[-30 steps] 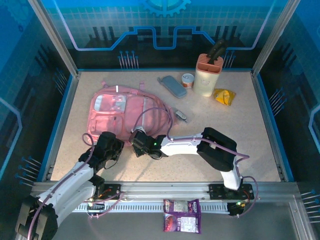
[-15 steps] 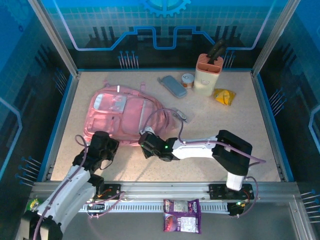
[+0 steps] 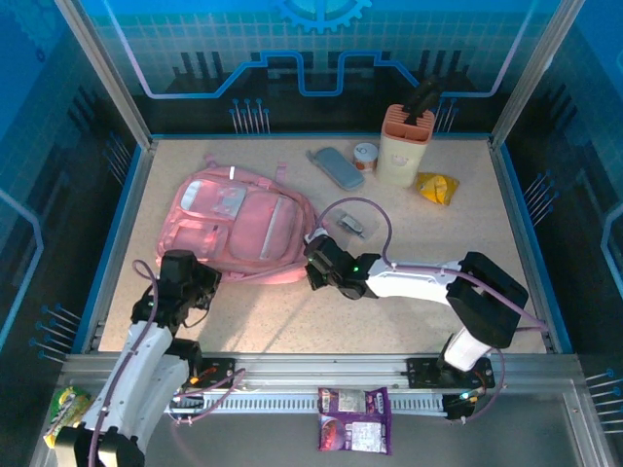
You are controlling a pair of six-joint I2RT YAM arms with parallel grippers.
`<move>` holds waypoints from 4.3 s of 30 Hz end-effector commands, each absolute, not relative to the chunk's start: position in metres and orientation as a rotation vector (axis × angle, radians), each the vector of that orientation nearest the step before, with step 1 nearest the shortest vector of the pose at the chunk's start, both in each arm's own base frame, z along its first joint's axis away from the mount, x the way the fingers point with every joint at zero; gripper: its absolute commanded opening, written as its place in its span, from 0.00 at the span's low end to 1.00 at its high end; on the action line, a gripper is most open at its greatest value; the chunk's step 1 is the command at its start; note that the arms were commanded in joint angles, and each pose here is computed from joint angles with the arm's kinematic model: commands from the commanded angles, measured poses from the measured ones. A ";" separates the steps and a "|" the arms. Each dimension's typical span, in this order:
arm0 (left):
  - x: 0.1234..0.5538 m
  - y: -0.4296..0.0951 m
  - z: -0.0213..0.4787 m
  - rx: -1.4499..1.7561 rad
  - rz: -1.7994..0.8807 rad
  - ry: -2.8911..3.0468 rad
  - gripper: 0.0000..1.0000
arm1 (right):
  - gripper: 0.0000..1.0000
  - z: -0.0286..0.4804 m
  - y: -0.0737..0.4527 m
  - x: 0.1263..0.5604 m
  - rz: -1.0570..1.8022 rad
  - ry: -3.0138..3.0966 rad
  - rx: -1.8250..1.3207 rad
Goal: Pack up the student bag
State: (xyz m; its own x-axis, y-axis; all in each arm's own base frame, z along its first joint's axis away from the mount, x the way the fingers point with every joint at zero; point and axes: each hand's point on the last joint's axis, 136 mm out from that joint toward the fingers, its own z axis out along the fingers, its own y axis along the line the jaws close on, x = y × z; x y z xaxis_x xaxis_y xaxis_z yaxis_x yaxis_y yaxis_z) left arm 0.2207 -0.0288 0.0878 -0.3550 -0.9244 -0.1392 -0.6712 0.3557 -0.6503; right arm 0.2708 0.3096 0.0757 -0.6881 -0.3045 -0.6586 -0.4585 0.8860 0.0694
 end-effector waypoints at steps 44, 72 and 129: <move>0.210 -0.065 0.097 -1.271 -0.767 2.330 0.72 | 0.00 0.057 0.413 0.186 0.540 2.403 -0.913; 0.224 -0.138 0.050 -1.346 -0.835 2.334 0.32 | 0.00 0.064 0.411 0.186 0.536 2.391 -0.916; 0.234 -0.029 0.085 -1.303 -0.654 2.330 0.46 | 0.00 0.065 0.410 0.212 0.488 2.423 -0.940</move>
State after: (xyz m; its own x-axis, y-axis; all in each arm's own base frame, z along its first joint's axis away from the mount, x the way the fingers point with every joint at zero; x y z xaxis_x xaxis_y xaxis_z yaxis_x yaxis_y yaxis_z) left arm 0.2450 -0.0169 0.0824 -0.5045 -0.8486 -0.1589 -0.6805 0.5041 -0.5317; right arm 0.2243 0.4058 0.0716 -0.6389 -0.4943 -0.5894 -0.6838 0.7160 0.1407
